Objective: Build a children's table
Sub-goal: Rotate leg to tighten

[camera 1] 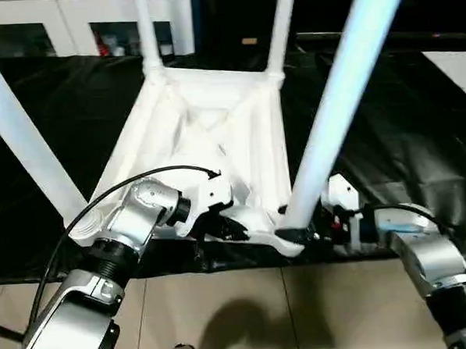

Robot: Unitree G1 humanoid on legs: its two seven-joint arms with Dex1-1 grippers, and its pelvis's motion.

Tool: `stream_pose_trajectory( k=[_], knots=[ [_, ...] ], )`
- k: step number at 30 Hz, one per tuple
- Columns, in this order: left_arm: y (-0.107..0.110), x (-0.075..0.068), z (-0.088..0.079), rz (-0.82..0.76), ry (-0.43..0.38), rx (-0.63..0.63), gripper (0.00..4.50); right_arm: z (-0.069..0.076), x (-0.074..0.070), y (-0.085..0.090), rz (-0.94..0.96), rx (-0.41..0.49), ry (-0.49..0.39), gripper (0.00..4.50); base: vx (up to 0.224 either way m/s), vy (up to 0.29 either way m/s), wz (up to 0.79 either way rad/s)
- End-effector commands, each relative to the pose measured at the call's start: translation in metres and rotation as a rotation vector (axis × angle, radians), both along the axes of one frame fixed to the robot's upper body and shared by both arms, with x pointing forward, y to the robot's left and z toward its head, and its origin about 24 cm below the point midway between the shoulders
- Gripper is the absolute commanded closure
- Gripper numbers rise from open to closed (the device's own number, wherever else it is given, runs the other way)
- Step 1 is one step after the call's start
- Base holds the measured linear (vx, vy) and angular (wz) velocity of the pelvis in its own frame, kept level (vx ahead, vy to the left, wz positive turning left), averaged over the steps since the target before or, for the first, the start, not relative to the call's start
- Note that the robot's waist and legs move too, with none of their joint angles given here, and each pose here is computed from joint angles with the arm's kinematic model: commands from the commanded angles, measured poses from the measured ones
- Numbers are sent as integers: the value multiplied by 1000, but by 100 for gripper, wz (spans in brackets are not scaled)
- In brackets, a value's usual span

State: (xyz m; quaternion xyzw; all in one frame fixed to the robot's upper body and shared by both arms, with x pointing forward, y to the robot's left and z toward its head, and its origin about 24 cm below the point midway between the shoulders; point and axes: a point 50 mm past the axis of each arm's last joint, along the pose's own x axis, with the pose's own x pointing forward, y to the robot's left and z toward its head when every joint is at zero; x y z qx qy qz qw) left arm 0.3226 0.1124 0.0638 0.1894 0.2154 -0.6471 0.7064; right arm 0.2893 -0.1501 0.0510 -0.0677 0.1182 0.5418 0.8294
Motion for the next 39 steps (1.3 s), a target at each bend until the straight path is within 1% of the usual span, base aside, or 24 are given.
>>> stream_pose_trajectory(
  k=[1,2,5,6,7,8,11,12,13,15,16,17,18,19,22,23,24,27,28,31,36,37,39],
  knots=[
    [-24,8,13,174,-98,-112,450,-27,10,36,-178,16,98,252,0,0,0],
    [-24,8,13,174,-98,-112,450,-27,10,36,-178,16,98,253,-68,16,-26],
    [-31,9,13,245,-110,-135,450,-33,19,44,-315,23,118,254,-49,25,-25],
    [-32,9,13,248,-111,-136,450,-33,20,45,-322,24,119,254,-21,30,-19],
    [-38,8,13,269,-114,-151,450,-35,23,51,-373,37,130,255,0,0,0],
    [-38,8,13,269,-114,-151,450,-35,23,51,-373,37,130,255,0,0,0],
    [-52,6,11,321,-128,-167,450,-38,29,68,-469,65,155,255,0,0,0],
    [-55,6,11,340,-137,-168,450,-38,30,74,-474,66,155,255,0,0,0],
    [-55,6,11,340,-137,-168,450,-38,30,74,-474,66,155,255,0,0,0],
    [-62,6,11,371,-153,-165,450,-39,31,84,-487,66,152,255,0,0,0],
    [-65,6,12,380,-159,-162,450,-39,32,88,-493,66,149,220,0,0,0],
    [-65,6,12,380,-159,-162,450,-39,32,88,-493,66,149,220,0,0,0],
    [-65,6,12,380,-159,-162,450,-39,32,88,-493,66,149,185,0,0,0],
    [-69,6,12,386,-163,-166,450,-39,32,91,-495,68,139,185,0,0,0],
    [-71,5,13,376,-171,-172,450,-36,32,92,-482,82,127,173,0,0,0],
    [-71,5,13,371,-173,-173,450,-36,32,92,-480,77,119,145,0,0,0],
    [-68,5,13,359,-180,-168,450,-34,34,87,-479,59,78,145,0,0,0],
    [-64,5,13,336,-186,-163,450,-30,35,78,-467,50,28,145,0,0,0],
    [-59,7,12,333,-193,-148,450,-25,33,67,-452,55,-6,145,0,0,0],
    [-53,10,11,337,-208,-125,450,-19,28,52,-424,63,-48,145,0,0,0],
    [-43,17,11,348,-225,-99,450,-6,7,16,-385,95,-103,145,0,0,0],
    [-43,17,11,348,-225,-99,450,-6,7,16,-385,95,-103,145,0,0,0],
    [-41,18,10,333,-223,-91,450,-2,-5,-3,-377,93,-117,145,0,0,0]
  ],
)
